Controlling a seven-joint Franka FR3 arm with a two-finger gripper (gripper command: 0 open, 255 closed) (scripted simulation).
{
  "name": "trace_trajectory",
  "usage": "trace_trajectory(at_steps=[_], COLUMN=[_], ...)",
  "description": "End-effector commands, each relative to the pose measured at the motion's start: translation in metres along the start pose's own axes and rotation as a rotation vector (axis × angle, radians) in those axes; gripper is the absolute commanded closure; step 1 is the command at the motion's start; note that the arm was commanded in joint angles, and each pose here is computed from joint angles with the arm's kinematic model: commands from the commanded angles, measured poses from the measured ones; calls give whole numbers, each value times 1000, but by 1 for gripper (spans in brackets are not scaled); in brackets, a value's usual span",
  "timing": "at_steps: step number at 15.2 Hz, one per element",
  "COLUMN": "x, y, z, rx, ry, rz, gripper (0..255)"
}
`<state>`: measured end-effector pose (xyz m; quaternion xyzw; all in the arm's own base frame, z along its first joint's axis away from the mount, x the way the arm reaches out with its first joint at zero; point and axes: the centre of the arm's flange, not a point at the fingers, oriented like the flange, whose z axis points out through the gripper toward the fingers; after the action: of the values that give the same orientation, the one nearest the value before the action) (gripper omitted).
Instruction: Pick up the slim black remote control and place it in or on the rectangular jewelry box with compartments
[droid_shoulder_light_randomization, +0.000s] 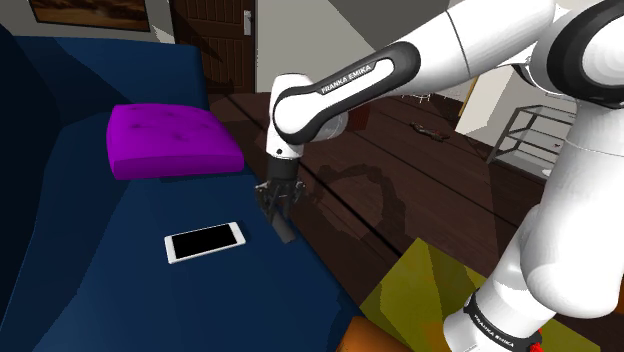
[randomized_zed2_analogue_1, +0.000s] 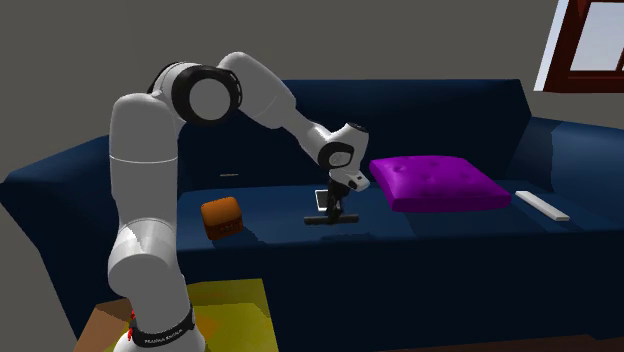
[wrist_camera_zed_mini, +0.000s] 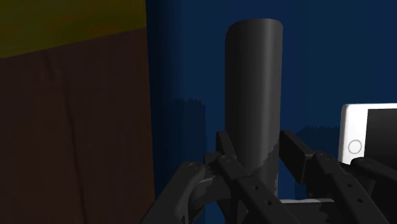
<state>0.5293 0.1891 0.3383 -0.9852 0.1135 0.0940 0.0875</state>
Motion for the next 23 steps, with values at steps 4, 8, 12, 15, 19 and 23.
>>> trace_trajectory(at_steps=[4, 8, 12, 15, 19, 23], x=[-6, -10, -15, -18, -22, -27], y=[-4, -7, -10, -13, -16, -19], z=[-26, -46, -67, -82, -102, -123], rx=[0, 0, 0, 0, 0, 0], ry=[0, 0, 0, 0, 0, 0], rz=[0, 0, 0, 0, 0, 0], gripper=[255, 255, 255, 255, 255, 255])
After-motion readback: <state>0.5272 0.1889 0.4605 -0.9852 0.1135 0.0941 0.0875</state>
